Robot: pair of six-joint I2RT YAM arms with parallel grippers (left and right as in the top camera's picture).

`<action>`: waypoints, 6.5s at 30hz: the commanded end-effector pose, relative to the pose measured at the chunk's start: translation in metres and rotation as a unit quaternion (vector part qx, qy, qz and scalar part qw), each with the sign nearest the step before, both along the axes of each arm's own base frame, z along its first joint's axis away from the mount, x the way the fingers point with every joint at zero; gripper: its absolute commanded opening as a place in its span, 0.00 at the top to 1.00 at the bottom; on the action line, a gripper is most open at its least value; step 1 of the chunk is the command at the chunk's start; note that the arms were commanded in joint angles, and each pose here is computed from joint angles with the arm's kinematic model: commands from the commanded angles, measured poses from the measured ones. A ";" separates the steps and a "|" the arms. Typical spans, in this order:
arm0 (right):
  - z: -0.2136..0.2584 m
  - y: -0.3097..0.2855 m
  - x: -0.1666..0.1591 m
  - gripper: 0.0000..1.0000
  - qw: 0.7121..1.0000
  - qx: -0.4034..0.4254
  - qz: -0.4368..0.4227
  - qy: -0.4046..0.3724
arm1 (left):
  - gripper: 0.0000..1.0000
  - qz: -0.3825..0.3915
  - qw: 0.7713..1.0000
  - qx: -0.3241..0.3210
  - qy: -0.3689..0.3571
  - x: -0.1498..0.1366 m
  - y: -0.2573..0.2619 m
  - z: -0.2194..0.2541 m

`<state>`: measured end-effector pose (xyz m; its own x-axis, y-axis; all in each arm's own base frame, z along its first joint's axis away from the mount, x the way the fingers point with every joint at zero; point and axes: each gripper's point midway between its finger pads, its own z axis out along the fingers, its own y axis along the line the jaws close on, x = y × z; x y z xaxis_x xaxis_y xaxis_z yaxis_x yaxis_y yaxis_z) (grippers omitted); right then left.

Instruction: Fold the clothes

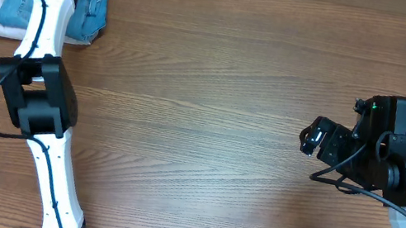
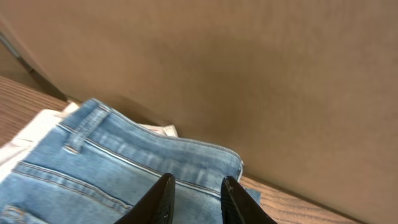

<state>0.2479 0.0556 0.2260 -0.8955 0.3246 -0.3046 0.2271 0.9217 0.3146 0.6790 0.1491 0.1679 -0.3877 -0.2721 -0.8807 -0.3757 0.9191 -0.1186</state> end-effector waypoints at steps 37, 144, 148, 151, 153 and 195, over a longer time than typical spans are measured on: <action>0.044 0.014 0.011 0.00 0.994 0.048 0.019 -0.096 | 0.00 -0.060 0.998 -0.019 -0.010 -0.177 -0.057 0.241; 0.004 -0.037 -0.012 0.00 0.871 -0.056 -0.009 -0.488 | 0.00 -0.200 0.970 -0.039 0.133 -0.524 -0.168 0.017; -0.013 -0.032 -0.007 0.00 0.850 -0.063 0.010 -0.522 | 0.00 -0.200 0.970 -0.039 0.133 -0.524 -0.168 0.017; -0.020 -0.028 -0.007 0.00 0.837 -0.057 0.019 -0.543 | 0.00 -0.200 0.970 -0.039 0.133 -0.524 -0.168 0.017; -0.023 -0.026 -0.008 0.00 0.831 -0.054 0.024 -0.553 | 0.00 -0.200 0.970 -0.039 0.133 -0.524 -0.168 0.017; -0.056 -0.039 -0.002 0.00 0.830 -0.097 -0.015 -0.549 | 0.00 -0.200 0.970 -0.039 0.133 -0.524 -0.168 0.017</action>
